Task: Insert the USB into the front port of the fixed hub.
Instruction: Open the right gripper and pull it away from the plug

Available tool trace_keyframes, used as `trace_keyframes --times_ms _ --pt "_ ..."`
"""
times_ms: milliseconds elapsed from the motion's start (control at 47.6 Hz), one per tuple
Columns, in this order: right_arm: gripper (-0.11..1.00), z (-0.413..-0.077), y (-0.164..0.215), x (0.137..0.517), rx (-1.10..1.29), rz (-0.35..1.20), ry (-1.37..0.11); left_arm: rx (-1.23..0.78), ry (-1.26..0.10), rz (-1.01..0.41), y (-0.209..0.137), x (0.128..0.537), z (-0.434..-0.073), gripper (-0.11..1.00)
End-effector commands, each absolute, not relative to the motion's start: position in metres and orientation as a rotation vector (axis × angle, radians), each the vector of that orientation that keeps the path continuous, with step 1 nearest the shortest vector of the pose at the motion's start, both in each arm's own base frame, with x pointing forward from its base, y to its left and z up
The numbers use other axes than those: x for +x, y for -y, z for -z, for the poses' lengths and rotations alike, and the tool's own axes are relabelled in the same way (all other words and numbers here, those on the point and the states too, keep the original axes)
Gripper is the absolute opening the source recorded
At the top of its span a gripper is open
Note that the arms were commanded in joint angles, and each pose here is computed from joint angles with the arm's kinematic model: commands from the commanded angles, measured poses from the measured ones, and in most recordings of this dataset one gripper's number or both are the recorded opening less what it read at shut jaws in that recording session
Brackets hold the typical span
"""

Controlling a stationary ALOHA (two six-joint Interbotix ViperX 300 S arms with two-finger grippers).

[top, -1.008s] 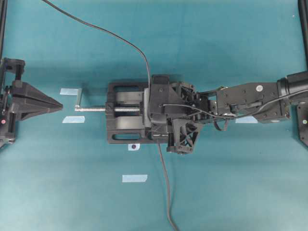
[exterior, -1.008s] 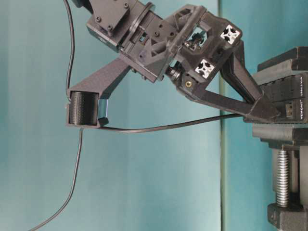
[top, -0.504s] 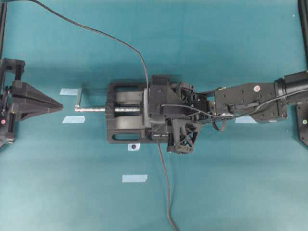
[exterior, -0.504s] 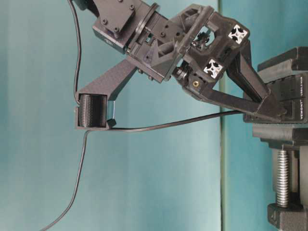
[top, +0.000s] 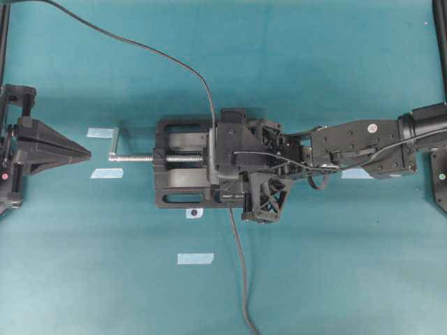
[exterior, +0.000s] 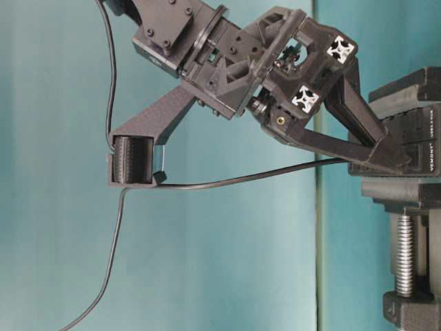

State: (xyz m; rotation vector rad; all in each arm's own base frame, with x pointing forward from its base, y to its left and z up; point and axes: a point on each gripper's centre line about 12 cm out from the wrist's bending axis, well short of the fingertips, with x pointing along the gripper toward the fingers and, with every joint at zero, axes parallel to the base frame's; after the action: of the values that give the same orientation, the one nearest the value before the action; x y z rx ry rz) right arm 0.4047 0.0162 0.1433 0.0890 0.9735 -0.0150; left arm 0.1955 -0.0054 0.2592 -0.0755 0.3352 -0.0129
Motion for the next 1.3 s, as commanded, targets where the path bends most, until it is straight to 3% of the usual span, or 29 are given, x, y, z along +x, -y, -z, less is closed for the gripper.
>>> trace_keyframes --times_ms 0,147,357,420,1281 --pt "0.1 -0.145 -0.018 0.404 0.1 0.016 -0.975 -0.077 -0.318 0.014 0.005 0.197 -0.264 0.0" --pt "0.24 -0.155 -0.015 0.407 0.106 0.022 -0.949 -0.076 -0.315 0.014 0.005 0.197 -0.265 0.0" --pt "0.75 -0.17 -0.012 0.413 0.109 0.026 -0.919 -0.085 -0.303 0.013 0.005 0.195 -0.267 0.0" --pt "0.85 -0.176 -0.012 0.414 0.102 0.024 -0.913 -0.087 -0.302 0.014 0.006 0.195 -0.267 0.0" --pt "0.84 -0.224 -0.003 0.383 0.098 0.04 -0.914 -0.084 -0.296 0.031 0.009 0.193 -0.267 0.0"
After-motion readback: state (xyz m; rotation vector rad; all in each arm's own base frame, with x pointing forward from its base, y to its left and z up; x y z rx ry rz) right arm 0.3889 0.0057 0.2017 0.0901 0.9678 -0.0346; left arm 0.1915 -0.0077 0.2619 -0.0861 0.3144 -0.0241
